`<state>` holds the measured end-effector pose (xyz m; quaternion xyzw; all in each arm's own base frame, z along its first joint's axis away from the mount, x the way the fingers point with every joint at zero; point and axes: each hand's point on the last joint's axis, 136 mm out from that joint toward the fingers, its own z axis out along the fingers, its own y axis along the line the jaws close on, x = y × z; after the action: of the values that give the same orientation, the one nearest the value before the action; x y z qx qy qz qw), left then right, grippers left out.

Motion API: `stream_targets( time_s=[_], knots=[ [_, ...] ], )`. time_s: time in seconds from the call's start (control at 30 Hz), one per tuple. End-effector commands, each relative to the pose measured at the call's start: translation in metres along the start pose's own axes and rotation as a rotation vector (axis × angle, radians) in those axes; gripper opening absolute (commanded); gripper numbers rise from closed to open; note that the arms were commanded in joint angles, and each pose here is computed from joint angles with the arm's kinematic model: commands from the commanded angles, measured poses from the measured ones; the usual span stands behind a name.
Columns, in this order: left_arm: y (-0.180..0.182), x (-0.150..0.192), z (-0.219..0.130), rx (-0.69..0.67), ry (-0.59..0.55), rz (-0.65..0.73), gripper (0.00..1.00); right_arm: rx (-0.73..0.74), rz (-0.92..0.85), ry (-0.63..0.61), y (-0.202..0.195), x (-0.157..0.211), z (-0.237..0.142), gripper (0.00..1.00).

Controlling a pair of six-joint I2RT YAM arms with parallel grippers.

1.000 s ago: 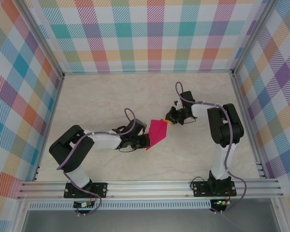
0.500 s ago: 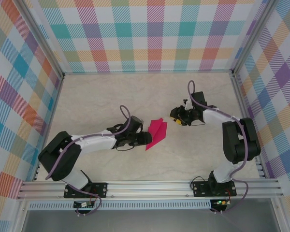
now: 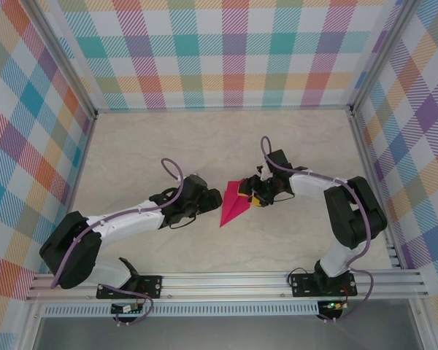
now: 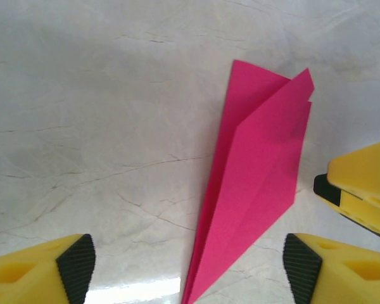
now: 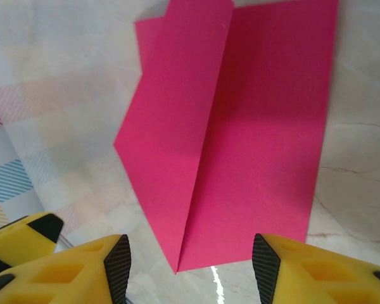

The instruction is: Fold a paper plane with a square sheet of paper (pick it up from the middle)

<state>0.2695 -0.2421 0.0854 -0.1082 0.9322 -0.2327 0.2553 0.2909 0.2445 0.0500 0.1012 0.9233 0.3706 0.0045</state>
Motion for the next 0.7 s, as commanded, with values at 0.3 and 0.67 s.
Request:
stream_targets(
  time_s=[0.3,0.67],
  knots=[
    [0.027,-0.001,0.008,-0.078,-0.013,-0.055,1.0,-0.017,-0.02,0.001,0.016,-0.011,0.025,0.48],
    [0.034,0.0,0.007,-0.046,0.028,-0.127,1.0,-0.107,-0.08,0.035,0.03,-0.011,0.036,0.35]
  ],
)
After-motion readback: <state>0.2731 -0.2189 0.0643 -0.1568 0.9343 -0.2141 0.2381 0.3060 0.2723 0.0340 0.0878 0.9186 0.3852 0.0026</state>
